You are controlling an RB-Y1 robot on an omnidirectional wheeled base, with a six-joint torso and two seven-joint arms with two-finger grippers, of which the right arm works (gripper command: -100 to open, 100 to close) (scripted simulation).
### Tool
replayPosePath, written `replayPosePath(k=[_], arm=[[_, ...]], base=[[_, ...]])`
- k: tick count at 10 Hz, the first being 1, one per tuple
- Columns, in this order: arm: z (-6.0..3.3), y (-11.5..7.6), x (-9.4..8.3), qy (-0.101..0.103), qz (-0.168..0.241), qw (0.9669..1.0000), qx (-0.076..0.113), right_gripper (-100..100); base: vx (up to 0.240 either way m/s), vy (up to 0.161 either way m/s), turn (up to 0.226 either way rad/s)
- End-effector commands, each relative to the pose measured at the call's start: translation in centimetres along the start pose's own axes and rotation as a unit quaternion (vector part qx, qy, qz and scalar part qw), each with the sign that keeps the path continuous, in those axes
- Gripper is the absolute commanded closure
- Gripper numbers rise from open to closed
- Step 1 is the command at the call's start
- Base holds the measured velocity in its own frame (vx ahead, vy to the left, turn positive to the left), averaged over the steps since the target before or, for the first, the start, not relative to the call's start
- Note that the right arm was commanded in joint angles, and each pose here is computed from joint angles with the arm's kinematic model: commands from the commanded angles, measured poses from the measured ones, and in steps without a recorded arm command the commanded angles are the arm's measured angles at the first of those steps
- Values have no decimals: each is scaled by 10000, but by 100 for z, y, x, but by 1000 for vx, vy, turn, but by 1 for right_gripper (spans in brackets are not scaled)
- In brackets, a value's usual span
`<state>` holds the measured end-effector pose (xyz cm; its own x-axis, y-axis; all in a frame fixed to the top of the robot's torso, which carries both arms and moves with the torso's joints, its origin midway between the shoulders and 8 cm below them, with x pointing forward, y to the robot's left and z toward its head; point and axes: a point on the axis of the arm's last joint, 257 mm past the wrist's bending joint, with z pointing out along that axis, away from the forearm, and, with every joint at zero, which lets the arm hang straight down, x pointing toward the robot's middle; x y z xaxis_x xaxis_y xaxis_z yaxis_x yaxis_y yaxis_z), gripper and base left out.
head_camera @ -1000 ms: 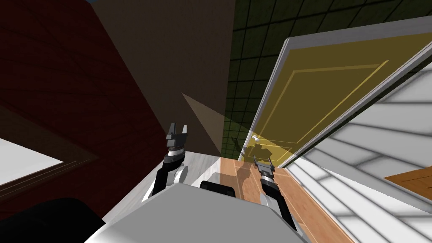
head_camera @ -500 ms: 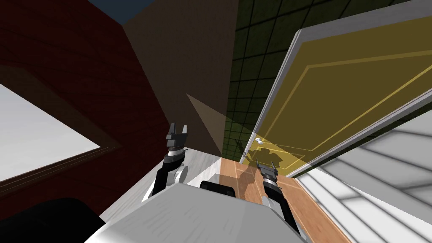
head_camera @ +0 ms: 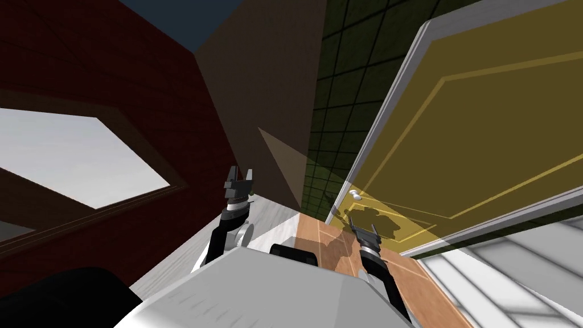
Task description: Pull the door open
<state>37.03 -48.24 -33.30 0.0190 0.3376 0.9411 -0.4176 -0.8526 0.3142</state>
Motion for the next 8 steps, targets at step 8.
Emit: replayPosePath(k=[8], arm=[[-93, 440, -459, -412, 585, 9966, -402, -100]], base=[[-28, -107, 199]])
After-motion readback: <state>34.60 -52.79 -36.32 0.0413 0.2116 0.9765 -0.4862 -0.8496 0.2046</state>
